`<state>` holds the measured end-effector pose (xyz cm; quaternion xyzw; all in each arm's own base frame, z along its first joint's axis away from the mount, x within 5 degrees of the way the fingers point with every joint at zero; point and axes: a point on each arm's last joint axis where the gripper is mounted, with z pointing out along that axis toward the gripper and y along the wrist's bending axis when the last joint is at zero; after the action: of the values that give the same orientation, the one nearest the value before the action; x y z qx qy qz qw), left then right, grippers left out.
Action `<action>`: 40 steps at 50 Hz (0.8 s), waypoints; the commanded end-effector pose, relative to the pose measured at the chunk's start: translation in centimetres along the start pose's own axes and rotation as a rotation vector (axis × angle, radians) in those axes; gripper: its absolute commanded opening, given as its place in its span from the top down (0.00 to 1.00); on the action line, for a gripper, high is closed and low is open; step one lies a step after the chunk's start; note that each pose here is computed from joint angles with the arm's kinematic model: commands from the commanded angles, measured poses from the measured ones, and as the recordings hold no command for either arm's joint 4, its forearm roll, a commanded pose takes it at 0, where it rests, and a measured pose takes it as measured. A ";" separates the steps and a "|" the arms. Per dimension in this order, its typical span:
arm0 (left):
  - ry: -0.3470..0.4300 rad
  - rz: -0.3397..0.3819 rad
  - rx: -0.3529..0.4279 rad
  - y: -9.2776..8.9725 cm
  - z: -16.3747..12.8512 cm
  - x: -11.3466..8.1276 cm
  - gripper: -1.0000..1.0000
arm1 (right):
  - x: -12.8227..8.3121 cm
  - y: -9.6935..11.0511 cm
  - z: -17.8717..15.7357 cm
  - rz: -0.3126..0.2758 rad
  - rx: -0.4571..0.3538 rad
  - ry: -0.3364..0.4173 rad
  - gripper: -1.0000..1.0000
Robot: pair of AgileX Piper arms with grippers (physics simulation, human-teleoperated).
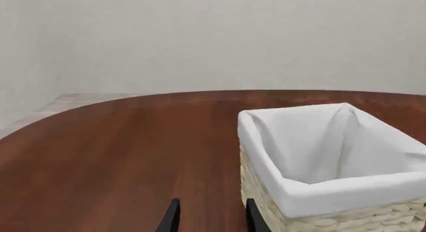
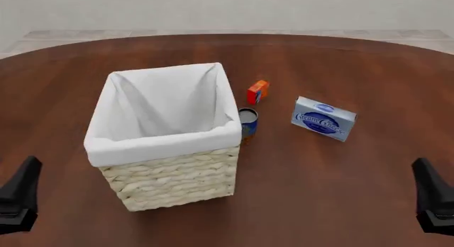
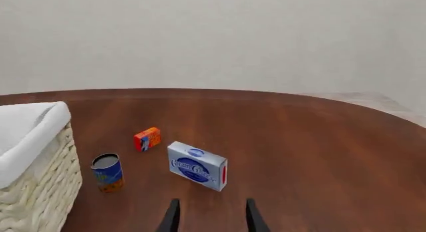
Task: Pick up the alphabet soup and put it in the basket.
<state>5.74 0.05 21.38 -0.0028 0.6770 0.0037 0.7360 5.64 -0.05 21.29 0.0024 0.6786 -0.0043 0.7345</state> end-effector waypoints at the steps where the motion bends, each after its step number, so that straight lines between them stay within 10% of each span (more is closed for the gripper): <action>1: -0.001 -0.002 0.008 0.0 0.0 0.0 0.00 | -0.1 0.1 0.1 0.004 -0.016 -0.004 0.00; 40: 0.001 -0.020 0.000 0.0 -0.1 -0.1 0.00 | -1.4 0.1 1.0 -0.044 -0.011 -0.005 0.00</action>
<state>5.64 0.05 21.45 -0.0077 0.6766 -0.0021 0.7363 6.10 0.06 21.98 -0.0126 0.6782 -0.0067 0.7347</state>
